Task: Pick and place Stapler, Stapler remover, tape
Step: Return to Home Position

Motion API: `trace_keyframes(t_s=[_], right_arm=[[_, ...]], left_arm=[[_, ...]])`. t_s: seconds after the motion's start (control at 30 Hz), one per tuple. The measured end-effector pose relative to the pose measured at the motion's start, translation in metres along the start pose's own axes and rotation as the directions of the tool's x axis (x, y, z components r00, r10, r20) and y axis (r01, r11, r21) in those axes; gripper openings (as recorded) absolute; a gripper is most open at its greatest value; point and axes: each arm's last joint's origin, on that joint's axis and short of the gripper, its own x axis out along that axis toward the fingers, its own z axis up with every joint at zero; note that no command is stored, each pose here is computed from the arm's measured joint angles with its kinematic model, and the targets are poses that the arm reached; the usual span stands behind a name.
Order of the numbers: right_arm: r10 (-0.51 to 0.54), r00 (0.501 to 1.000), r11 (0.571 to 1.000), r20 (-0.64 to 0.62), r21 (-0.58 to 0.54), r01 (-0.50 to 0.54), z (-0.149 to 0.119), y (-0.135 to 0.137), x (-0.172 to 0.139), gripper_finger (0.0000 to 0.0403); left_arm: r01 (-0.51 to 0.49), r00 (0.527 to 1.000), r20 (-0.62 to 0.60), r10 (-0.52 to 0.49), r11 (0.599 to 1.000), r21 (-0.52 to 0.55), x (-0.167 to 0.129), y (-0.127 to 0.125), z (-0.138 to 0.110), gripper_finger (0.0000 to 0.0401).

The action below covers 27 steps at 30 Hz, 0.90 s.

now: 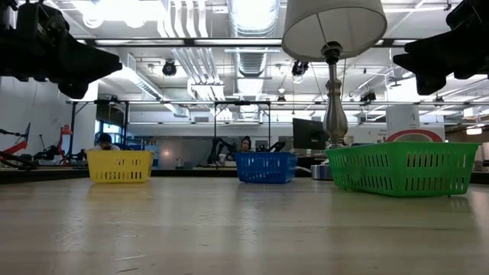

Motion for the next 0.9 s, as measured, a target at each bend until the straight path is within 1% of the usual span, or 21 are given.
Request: trace_keyframes(t_s=[0.2, 0.6, 0.9], right_arm=[[0.000, 1.000, 1.000, 0.000, 0.003, 0.000, 0.0000, 0.0000, 0.0000, 0.0150], [0.000, 1.000, 1.000, 0.000, -0.001, 0.000, 0.0000, -0.0001, 0.0000, 0.0132], [0.000, 1.000, 1.000, 0.000, 0.001, 0.000, 0.0000, -0.0001, 0.0000, 0.0140]], left_arm=[[0.000, 1.000, 0.000, 0.000, 1.000, 0.000, 0.0000, 0.0000, 0.0000, 0.0113], [0.000, 1.000, 0.000, 0.000, 1.000, 0.000, 0.0000, 0.0000, 0.0000, 0.0113], [-0.001, 1.000, -0.001, 0.001, 1.000, 0.001, 0.0000, 0.0001, -0.0001, 0.0113]])
